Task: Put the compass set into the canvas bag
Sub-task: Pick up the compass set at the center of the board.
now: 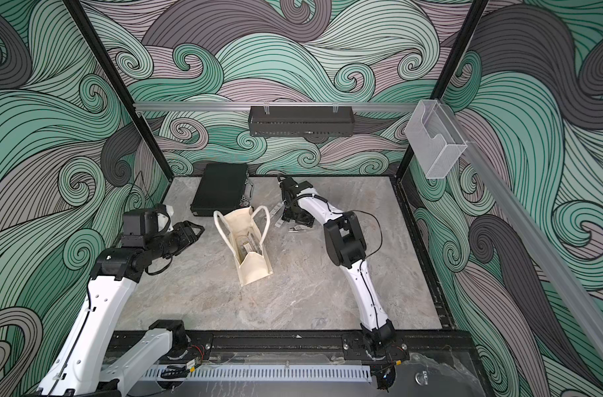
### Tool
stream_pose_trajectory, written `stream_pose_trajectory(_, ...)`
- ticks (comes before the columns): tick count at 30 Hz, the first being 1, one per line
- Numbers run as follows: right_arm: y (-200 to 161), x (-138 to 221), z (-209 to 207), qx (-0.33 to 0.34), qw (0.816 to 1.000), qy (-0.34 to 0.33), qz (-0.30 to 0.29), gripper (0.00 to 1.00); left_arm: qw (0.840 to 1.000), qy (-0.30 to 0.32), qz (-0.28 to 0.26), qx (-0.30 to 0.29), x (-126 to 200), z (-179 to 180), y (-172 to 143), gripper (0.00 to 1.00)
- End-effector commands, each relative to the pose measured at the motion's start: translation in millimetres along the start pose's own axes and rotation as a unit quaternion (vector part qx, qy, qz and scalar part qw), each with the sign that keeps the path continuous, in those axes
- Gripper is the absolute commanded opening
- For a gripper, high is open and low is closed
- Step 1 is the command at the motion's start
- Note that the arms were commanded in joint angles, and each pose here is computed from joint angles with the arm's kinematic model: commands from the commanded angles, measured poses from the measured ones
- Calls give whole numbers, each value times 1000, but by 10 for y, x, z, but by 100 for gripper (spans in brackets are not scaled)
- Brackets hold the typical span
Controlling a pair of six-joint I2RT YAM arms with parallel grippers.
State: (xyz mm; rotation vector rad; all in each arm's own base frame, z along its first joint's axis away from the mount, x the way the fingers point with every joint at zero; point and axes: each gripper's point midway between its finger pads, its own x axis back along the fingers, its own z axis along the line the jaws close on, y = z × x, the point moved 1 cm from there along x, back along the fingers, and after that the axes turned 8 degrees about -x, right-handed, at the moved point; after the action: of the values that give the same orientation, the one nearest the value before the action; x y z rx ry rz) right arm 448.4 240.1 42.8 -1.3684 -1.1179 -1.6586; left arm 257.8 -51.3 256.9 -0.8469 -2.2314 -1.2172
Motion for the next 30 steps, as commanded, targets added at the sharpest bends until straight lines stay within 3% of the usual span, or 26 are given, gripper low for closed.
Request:
stream_pose_trajectory(1,-159,-113,-220,-3,998,-50,26,87,1000,0,-7,-7,23,-9,4,57)
stream_pose_trajectory(24,-258,-26,-361,18,995,-93,22,87,1000,-1,-8,-10,29,-22,17,57)
stream_pose_trajectory(30,-254,-83,-365,8,998,-66,21,83,1000,-2,-7,-9,17,-17,7,57)
